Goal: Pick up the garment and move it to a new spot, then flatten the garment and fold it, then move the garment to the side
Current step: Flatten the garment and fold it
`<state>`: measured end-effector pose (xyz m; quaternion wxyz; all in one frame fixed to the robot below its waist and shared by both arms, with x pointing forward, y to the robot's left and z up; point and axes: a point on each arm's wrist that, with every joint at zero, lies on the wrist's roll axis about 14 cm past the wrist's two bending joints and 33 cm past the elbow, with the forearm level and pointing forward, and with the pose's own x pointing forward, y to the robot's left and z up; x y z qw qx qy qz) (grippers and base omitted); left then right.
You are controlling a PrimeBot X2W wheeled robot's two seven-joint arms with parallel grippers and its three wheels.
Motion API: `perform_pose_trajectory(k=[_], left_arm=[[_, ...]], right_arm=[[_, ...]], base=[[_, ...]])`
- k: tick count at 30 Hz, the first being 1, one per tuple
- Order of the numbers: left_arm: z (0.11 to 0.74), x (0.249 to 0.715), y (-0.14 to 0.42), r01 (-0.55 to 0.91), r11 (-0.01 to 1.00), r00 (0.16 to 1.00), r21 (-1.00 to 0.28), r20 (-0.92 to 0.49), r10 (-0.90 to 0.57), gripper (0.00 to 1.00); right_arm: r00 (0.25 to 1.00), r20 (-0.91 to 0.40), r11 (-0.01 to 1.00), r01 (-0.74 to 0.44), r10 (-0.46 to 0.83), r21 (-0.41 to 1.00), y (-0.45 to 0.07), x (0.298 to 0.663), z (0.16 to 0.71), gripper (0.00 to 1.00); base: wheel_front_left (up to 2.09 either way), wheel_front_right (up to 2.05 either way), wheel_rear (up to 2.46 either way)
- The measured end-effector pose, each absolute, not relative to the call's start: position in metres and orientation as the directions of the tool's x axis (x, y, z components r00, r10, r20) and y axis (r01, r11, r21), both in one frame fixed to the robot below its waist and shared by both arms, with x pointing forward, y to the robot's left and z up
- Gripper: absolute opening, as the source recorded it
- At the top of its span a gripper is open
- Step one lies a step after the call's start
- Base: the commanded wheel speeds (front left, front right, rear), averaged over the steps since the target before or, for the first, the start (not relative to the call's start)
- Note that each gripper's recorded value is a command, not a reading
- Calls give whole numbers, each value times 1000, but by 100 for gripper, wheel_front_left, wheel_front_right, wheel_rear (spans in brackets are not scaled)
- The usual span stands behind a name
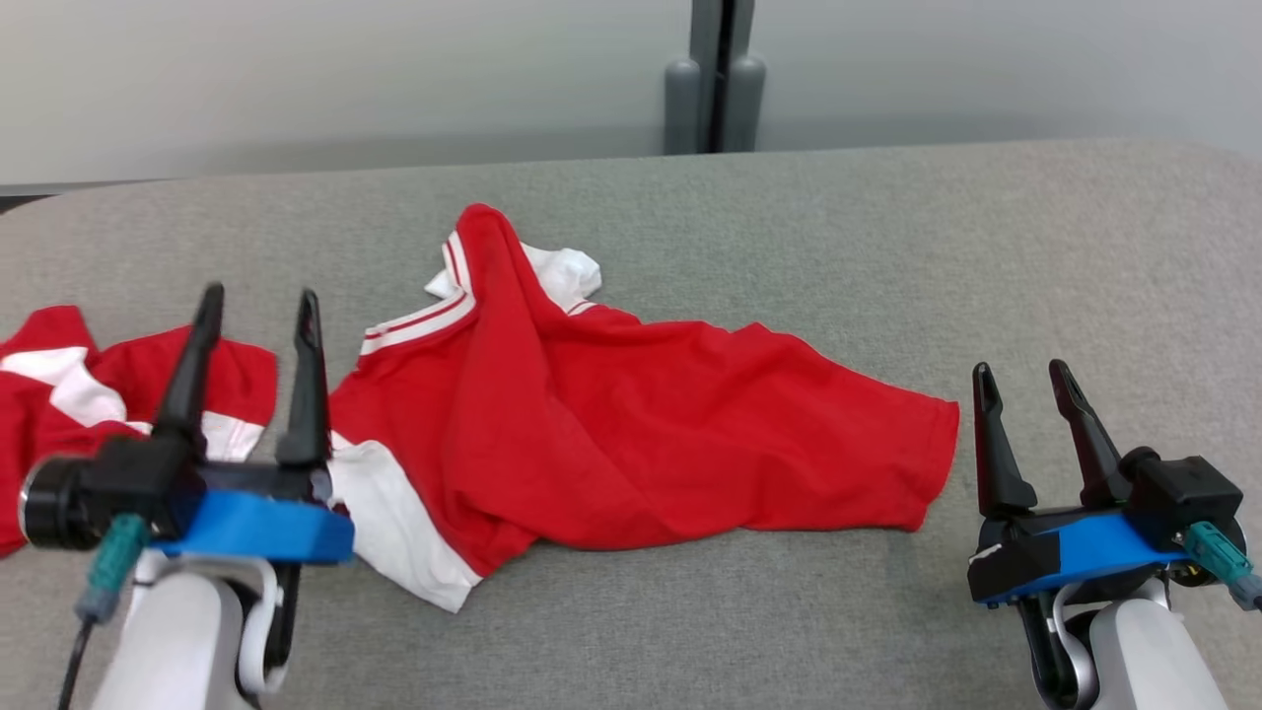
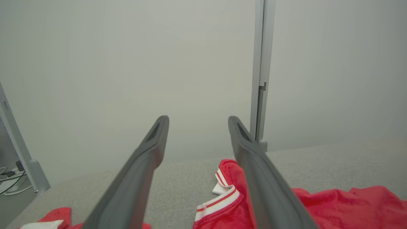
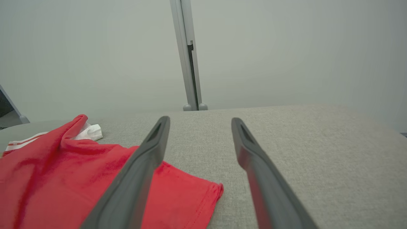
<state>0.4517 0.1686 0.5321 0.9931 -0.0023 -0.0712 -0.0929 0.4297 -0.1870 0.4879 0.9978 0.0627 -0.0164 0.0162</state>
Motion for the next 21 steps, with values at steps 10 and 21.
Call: perform_pose_trajectory(k=[10, 21], left_arm=[[509, 399, 186, 84, 996, 993, -28, 86, -81, 100], [493, 374, 197, 33, 999, 999, -21, 38, -33, 100]], right_arm=[[997, 40, 990, -66, 61, 123, -175, 423, 491, 100], [997, 14, 989, -77, 75, 126, -170, 417, 484, 100]], base=[[0, 0, 0], [0, 0, 0]])
